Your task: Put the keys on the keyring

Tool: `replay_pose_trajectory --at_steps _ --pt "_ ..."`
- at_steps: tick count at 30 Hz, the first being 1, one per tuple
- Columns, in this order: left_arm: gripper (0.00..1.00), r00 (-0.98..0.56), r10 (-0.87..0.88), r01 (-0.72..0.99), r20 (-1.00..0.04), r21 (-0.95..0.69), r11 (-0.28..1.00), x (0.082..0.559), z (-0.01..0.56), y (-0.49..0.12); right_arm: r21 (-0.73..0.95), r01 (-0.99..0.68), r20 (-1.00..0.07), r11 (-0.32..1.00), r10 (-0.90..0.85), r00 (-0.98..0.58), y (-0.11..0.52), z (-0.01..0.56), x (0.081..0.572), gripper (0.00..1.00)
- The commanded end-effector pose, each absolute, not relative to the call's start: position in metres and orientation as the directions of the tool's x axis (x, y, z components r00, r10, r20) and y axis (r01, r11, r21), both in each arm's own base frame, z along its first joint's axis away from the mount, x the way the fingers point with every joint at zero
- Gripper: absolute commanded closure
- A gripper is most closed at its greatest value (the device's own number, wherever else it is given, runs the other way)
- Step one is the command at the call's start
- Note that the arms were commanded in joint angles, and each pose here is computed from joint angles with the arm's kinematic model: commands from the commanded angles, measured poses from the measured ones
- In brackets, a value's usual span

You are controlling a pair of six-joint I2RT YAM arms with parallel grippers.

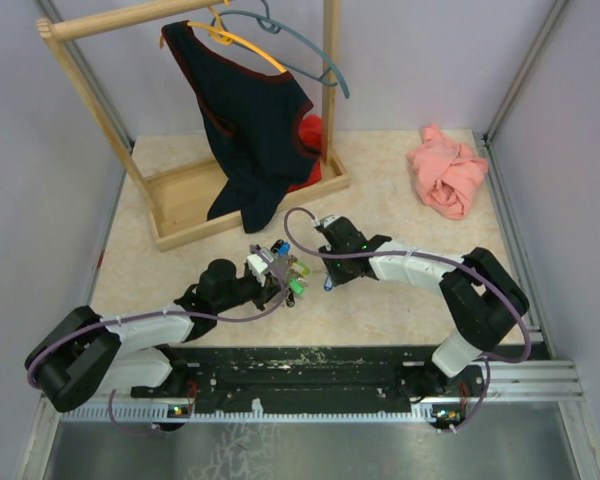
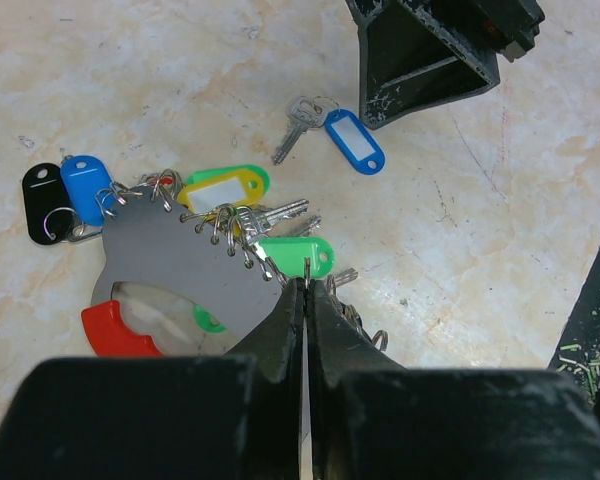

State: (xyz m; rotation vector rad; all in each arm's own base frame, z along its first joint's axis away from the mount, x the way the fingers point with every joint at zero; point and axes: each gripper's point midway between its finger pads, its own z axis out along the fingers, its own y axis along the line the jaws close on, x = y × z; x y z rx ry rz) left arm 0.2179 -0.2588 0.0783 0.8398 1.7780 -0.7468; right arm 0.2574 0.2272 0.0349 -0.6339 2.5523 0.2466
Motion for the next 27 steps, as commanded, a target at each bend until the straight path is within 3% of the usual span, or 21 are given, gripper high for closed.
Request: replay_pose_trajectory --at_steps 1,10,22,27 --pt "0.99 -0.230 0.176 0.828 -0.957 -0.097 0.552 0.220 0.089 -0.263 0.083 -0.493 -0.650 0.866 -0.328 -0.686 0.246 0.064 0.281 0.72" --pt "0.99 -0.229 0.175 0.826 -0.958 -0.096 0.556 0.220 0.089 -0.262 0.055 -0.491 -0.665 0.869 -0.335 -0.668 0.251 0.065 0.295 0.73" --pt "0.99 -0.227 0.172 0.825 -0.959 -0.095 0.557 0.219 0.090 -0.261 -0.009 -0.656 -0.585 0.755 -0.536 -0.609 0.262 0.047 0.296 0.53" --pt "0.99 -0.227 0.173 0.825 -0.958 -0.095 0.557 0.220 0.089 -0.261 -0.030 -0.692 -0.539 0.722 -0.595 -0.597 0.264 0.034 0.294 0.51"
